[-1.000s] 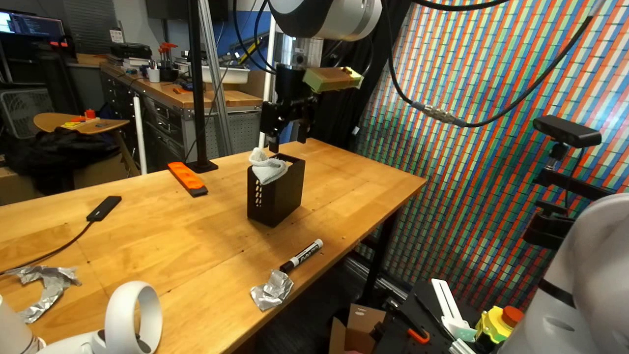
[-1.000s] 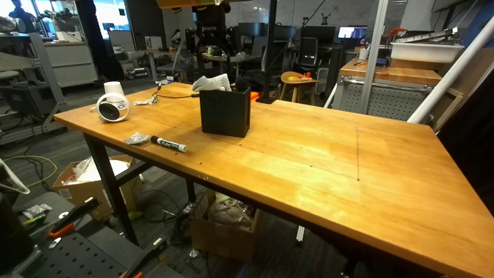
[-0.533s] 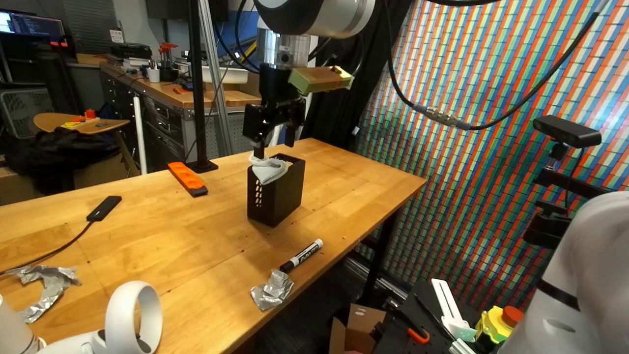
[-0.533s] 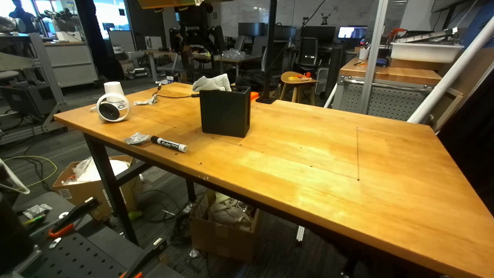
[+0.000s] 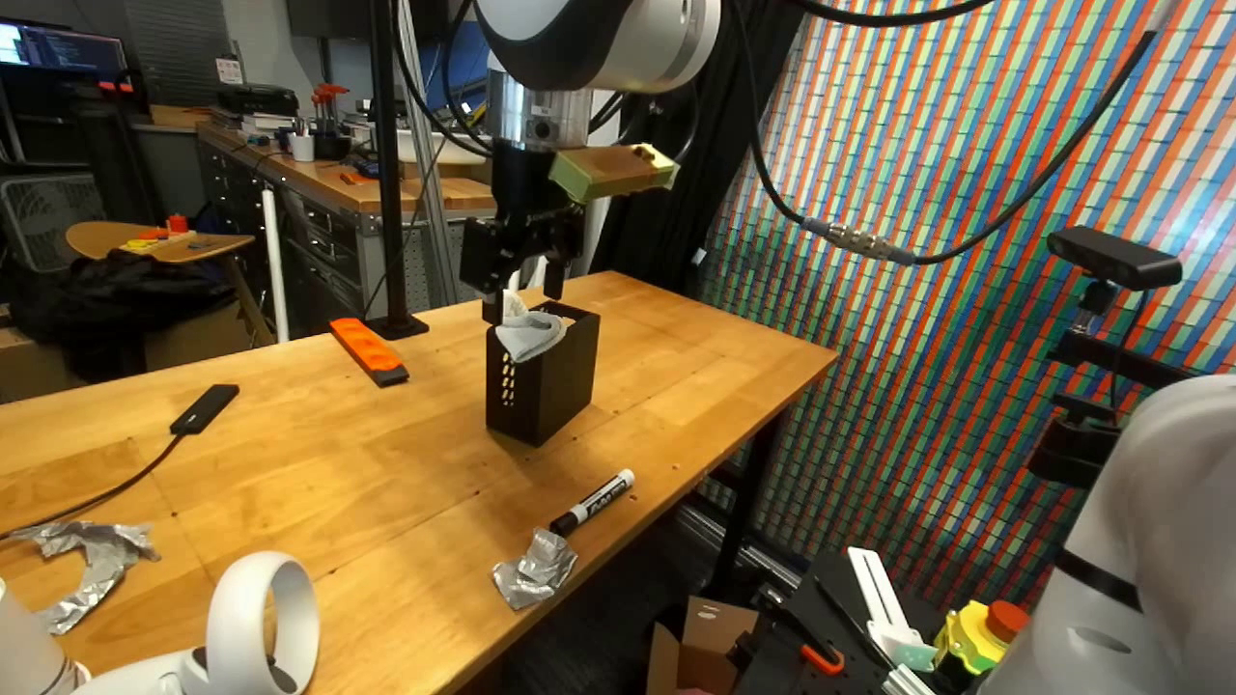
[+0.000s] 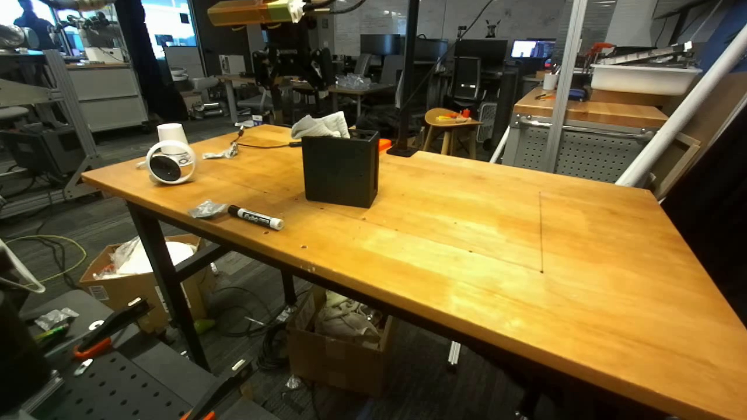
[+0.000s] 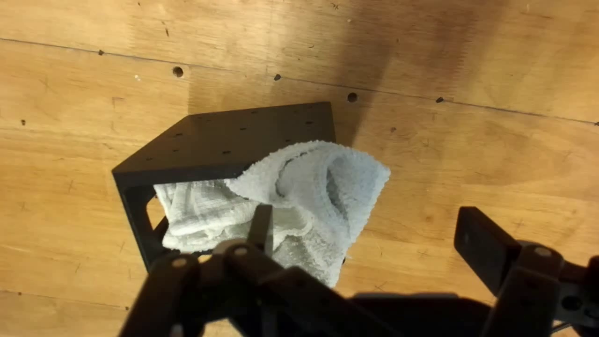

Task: Put the white towel in the black box

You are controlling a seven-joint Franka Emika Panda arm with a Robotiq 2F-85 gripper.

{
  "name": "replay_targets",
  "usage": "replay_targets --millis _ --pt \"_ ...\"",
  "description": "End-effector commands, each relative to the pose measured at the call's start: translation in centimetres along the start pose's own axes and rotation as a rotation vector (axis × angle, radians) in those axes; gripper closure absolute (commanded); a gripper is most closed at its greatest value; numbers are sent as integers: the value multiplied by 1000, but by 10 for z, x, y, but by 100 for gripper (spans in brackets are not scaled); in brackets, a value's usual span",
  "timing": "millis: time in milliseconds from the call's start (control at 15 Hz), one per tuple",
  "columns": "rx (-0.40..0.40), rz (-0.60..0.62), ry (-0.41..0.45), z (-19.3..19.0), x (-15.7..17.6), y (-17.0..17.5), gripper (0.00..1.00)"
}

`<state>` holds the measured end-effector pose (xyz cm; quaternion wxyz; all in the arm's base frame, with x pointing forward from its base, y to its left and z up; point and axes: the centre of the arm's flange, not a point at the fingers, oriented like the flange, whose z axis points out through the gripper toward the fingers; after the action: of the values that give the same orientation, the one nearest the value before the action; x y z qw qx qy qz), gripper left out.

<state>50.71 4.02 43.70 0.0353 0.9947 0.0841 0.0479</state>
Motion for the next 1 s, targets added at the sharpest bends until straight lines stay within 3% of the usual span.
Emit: replay_targets --millis 0,67,667,867,933 --pt "10 -20 27 13 7 -5 13" --pt "10 -25 29 17 9 -9 27" --pt "-13 -90 64 9 22 -27 96" --pt "-24 -98 102 -7 29 -23 99" --pt "-25 -98 112 -12 30 -21 96"
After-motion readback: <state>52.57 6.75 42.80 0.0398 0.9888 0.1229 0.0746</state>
